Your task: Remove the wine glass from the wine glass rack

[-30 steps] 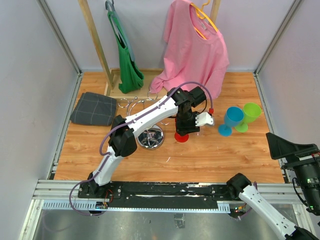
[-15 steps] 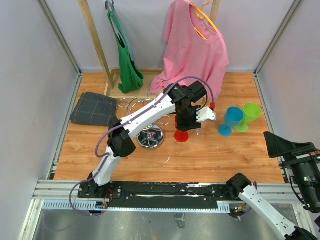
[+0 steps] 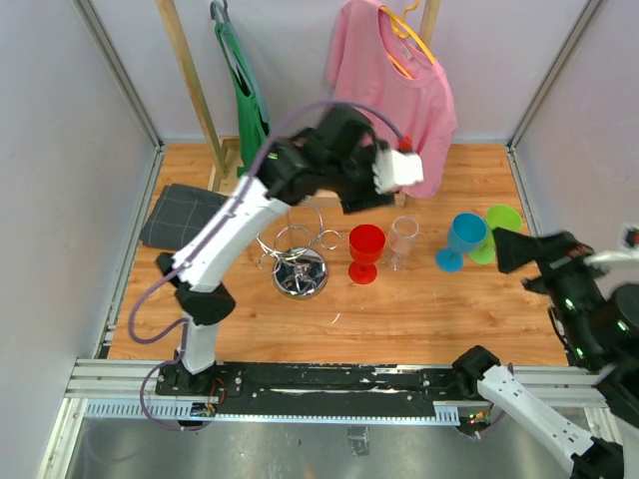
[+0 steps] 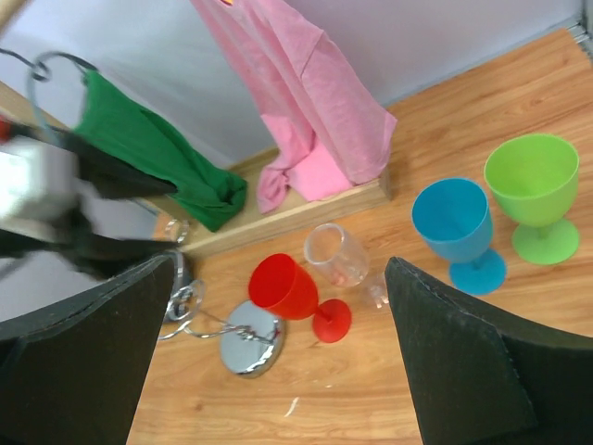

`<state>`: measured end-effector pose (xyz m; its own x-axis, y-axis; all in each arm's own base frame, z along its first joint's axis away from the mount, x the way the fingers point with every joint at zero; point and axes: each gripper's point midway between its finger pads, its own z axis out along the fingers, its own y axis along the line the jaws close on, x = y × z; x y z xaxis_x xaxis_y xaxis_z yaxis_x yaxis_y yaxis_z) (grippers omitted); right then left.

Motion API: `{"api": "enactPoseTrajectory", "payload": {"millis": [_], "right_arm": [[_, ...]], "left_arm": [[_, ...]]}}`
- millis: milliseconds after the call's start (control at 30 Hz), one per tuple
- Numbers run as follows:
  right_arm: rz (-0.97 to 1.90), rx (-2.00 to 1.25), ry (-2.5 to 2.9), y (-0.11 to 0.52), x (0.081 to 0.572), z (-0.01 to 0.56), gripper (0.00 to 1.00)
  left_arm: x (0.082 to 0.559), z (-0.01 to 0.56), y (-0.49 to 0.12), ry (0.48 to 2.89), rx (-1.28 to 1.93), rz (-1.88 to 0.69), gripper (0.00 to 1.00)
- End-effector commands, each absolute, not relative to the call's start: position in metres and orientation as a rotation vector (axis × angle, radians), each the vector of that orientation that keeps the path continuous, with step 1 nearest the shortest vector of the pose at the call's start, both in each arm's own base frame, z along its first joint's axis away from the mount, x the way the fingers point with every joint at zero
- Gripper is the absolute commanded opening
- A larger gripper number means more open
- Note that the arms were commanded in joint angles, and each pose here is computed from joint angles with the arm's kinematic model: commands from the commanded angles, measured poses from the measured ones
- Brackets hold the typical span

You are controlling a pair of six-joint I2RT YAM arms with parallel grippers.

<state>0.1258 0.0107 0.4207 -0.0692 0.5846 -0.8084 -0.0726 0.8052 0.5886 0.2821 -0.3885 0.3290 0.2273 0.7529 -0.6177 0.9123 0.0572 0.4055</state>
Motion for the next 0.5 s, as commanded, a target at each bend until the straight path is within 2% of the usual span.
{"api": "enactPoseTrajectory", "payload": {"millis": [0, 167, 267, 367, 467], "right_arm": [[0.367, 0.234, 1.672, 0.049, 0.190, 0.416, 0.99], [0.150, 0.102, 1.722, 0.088, 0.274, 0.393, 0.98], [0.093, 0.036, 1.749, 0.109, 0.307, 0.356, 0.98], [0.032, 0.022, 1.786, 0.116, 0.325, 0.303, 0.98], [0.010, 0.011, 1.803, 0.118, 0.330, 0.266, 0.98]], "left_arm": [[0.353, 0.447, -0.299, 1.499, 1.233, -0.168, 0.66], [0.409, 0.481, -0.130, 1.638, 0.753, -0.241, 0.70], [0.406, 0.464, -0.048, 1.667, 0.555, -0.242, 0.74], [0.387, 0.420, -0.015, 1.686, 0.460, -0.202, 0.76], [0.361, 0.377, -0.011, 1.695, 0.392, -0.174, 0.78]]}}
